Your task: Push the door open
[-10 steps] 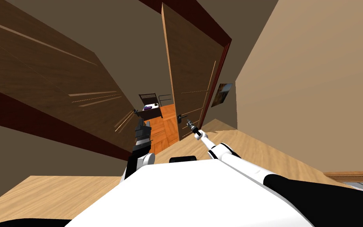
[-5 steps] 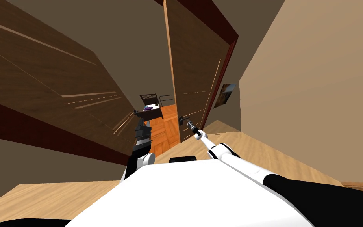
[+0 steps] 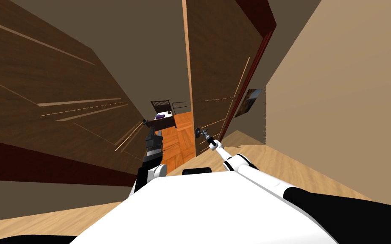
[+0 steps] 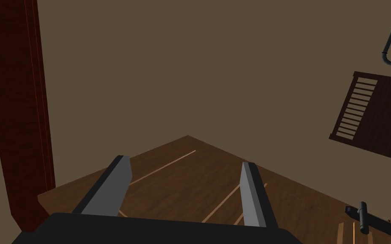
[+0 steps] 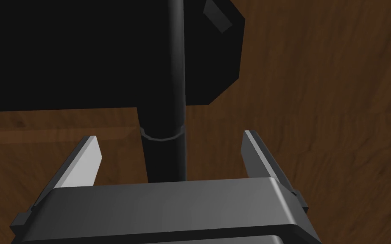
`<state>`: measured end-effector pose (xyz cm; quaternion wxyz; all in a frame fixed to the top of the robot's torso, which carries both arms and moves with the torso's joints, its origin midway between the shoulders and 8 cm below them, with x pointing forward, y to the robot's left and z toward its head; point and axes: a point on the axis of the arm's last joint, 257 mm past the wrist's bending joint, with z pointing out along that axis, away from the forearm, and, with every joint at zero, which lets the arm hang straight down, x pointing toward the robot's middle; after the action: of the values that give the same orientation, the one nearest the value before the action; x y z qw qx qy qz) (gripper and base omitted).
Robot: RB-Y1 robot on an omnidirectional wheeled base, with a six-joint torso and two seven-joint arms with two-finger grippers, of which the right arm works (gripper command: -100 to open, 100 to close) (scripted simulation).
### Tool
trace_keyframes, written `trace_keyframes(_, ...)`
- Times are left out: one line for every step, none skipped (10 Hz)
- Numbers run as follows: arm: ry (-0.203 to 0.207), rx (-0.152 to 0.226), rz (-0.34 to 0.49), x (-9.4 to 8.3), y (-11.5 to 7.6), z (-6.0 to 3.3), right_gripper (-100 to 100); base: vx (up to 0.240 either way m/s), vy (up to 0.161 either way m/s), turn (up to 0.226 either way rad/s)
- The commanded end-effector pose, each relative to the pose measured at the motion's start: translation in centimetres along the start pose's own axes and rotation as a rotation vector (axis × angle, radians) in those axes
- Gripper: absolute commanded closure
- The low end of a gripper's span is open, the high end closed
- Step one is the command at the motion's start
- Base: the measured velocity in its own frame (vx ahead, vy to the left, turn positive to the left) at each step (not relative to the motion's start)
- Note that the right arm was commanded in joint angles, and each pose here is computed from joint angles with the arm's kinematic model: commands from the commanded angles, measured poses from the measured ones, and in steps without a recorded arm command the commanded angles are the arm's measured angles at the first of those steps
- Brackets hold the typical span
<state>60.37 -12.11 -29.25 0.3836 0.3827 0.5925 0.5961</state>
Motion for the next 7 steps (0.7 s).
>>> trace_keyframes(0.0,0.0,0.0,0.0,0.0,0.0,-100,0.077,0.031,0.004)
trace_keyframes(0.0,0.0,0.0,0.0,0.0,0.0,100,-0.011,-0.004,-0.004)
trace_keyframes(0.0,0.0,0.0,0.0,0.0,0.0,100,-0.023,-0.013,0.01)
trace_keyframes(0.0,0.0,0.0,0.0,0.0,0.0,100,-0.012,-0.009,0.016)
trace_keyframes(0.0,0.0,0.0,0.0,0.0,0.0,100,0.0,0.0,0.0)
trace_keyframes(0.0,0.0,0.0,0.0,0.0,0.0,100,0.0,0.0,0.0)
trace_keyframes(0.0,0.0,0.0,0.0,0.0,0.0,100,0.0,0.0,0.0)
